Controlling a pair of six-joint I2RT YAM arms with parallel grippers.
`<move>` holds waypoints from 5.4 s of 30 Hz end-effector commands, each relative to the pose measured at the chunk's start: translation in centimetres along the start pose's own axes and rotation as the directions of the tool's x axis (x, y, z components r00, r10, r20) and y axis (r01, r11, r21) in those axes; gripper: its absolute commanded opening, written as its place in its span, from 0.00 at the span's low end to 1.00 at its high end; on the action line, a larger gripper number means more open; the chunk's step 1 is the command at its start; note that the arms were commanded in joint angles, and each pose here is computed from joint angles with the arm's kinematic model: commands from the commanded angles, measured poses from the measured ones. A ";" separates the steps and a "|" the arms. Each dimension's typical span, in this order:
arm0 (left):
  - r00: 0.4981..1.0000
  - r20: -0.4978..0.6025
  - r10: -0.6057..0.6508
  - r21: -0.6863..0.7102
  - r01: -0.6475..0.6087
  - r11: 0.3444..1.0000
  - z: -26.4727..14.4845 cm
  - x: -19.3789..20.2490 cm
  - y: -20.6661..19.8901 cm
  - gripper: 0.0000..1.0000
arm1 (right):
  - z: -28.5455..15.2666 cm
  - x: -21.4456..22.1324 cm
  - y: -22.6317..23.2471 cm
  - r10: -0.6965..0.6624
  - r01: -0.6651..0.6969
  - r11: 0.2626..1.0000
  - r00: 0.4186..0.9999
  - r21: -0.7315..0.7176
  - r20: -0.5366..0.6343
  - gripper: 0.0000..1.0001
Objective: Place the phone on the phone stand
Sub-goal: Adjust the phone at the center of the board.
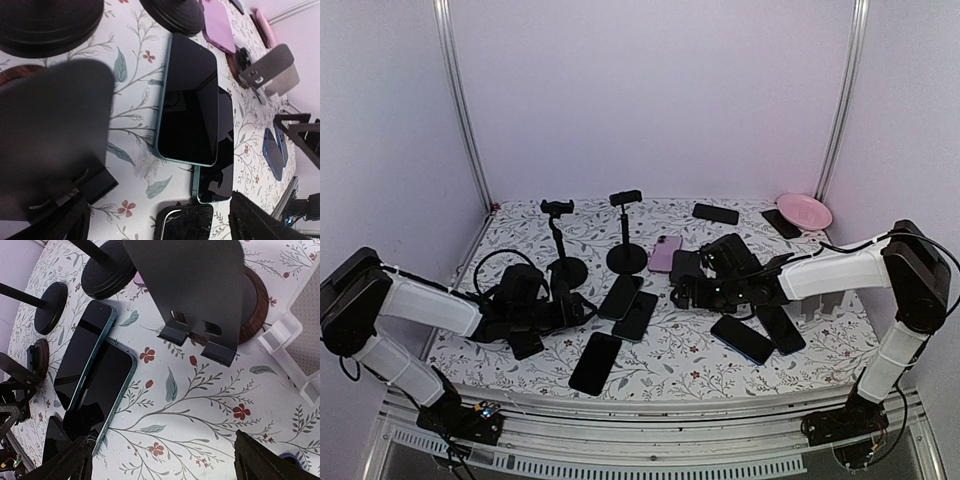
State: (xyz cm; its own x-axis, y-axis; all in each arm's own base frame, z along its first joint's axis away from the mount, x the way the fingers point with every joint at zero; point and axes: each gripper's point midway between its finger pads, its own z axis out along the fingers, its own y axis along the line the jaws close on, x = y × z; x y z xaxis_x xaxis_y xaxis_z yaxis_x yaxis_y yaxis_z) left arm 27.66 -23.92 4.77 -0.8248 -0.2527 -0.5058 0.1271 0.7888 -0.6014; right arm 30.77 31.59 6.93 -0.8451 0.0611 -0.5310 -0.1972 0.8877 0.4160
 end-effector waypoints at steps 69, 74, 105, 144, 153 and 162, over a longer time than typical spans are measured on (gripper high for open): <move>0.990 0.004 0.140 0.083 -0.140 0.987 -4.3 1.4 -5.4 0.97 | -8.5 -4.2 -15.2 0.181 -0.217 0.950 0.969 0.226 0.170 0.99; 0.990 0.009 0.143 0.092 -0.143 0.985 -4.6 1.3 -5.7 0.97 | -9.1 -6.2 -16.1 0.060 -0.116 0.963 0.972 0.241 0.227 0.99; 0.988 0.032 0.151 0.106 -0.154 0.982 -6.4 0.6 -6.3 0.97 | -6.5 -8.8 -16.3 -0.271 0.221 0.946 0.939 0.236 0.210 0.96; 0.988 0.038 0.147 0.110 -0.150 0.983 -7.2 0.7 -6.3 0.97 | -8.0 -7.3 -14.5 -0.022 0.059 0.989 0.966 -0.134 0.259 0.95; 0.989 0.032 0.144 0.111 -0.146 0.983 -7.0 0.9 -6.1 0.97 | -8.7 -6.4 -17.0 -0.043 0.003 0.991 0.955 0.134 0.292 0.91; 0.990 0.023 0.140 0.113 -0.142 0.983 -6.7 1.1 -6.0 0.97 | -8.5 -8.0 -17.4 -0.199 0.138 0.959 0.949 0.246 0.243 0.96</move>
State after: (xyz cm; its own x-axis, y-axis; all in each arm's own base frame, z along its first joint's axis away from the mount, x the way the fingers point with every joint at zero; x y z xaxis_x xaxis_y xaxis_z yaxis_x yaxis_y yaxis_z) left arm 22.60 -24.84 12.23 -0.7826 -0.1582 -0.6021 0.2953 0.7571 -0.5827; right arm 35.72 12.07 9.85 -0.6428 0.0801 -0.7618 -0.1682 0.9555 0.2424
